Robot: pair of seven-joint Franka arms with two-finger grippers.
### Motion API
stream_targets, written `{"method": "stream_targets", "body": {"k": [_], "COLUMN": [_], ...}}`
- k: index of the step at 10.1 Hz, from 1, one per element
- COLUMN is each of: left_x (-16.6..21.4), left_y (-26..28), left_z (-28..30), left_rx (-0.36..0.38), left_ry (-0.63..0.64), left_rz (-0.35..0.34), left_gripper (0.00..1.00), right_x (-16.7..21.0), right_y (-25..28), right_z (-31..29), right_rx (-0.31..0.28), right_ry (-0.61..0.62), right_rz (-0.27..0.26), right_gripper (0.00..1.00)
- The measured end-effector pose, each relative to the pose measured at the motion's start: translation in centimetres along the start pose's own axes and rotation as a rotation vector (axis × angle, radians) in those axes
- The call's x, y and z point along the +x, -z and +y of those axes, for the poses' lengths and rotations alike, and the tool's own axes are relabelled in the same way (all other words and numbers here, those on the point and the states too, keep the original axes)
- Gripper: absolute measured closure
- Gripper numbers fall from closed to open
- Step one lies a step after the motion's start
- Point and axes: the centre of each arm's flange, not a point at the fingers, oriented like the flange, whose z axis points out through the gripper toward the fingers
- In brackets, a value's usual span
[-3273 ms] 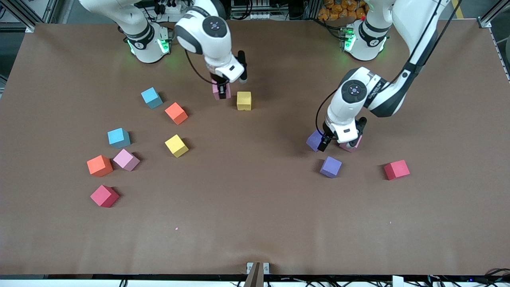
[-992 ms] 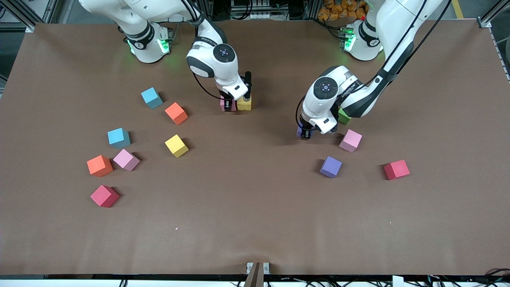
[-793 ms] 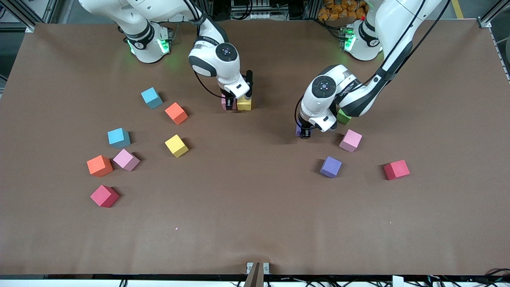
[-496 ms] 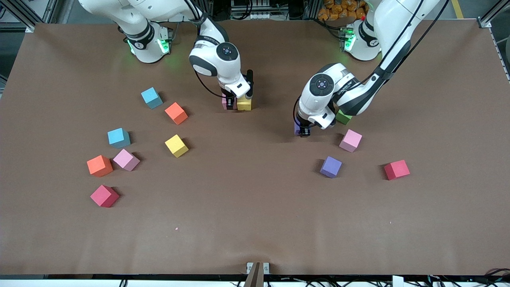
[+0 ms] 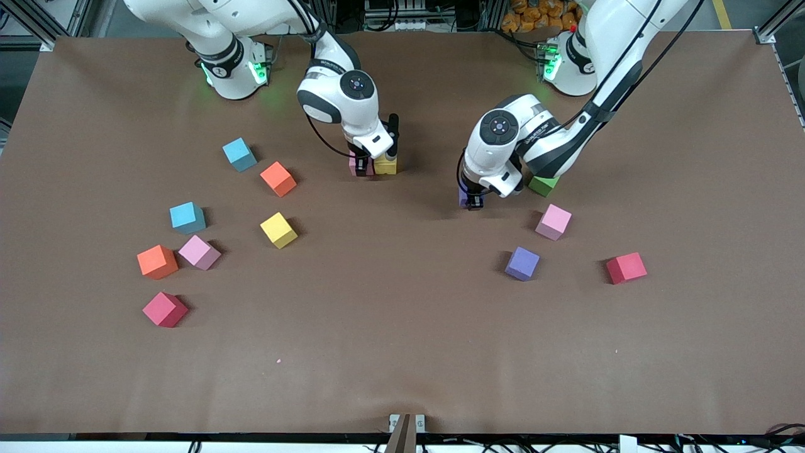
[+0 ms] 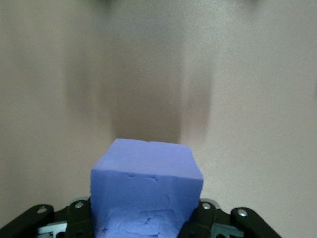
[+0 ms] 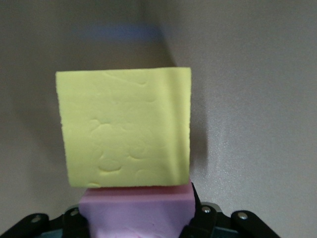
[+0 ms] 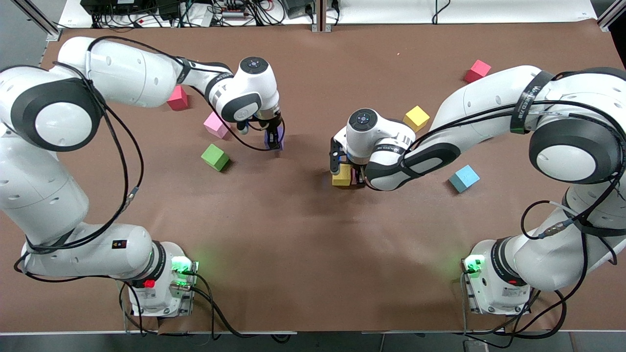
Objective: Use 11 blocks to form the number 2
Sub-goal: 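Carry the purple cube mid-table while the right gripper sets pink beside yellow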
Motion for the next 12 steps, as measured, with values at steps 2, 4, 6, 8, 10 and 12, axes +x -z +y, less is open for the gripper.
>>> {"method": "stream_targets", "body": {"k": [2, 4, 6, 8, 10, 12], "left_x": [-0.1, -0.4, -1.0, -3.1, -5.4, -7.2], "left_y": [0.0, 0.1, 0.1, -0.2, -1.1, -2.0], "left_z": [-0.2, -0.4, -1.3, -3.8, -7.0, -9.5], "left_rx": [0.002, 0.003, 0.010, 0.023, 0.041, 0.059], "left_ry": [0.008, 0.025, 0.036, 0.034, -0.018, -0.055], "left_rz": [0.001, 0.000, 0.003, 0.009, 0.017, 0.020], "left_gripper": [0.38, 0.38, 0.38, 0.38, 0.38, 0.38], "right_x": [-0.2, 0.0, 0.2, 0.1, -0.6, -1.6], "right_y": [-0.4, -0.1, 0.9, 3.1, 6.0, 8.6], "right_z": [0.2, 0.4, 0.7, 0.9, 1.2, 1.5], "right_rx": [0.005, -0.001, -0.017, -0.047, -0.082, -0.103], "right_ry": [-0.005, -0.007, -0.007, -0.007, -0.009, 0.000], "right_rz": [-0.005, 0.001, 0.009, -0.006, -0.051, -0.095], "right_gripper": [0.02, 0.00, 0.00, 0.00, 0.00, 0.00]}}
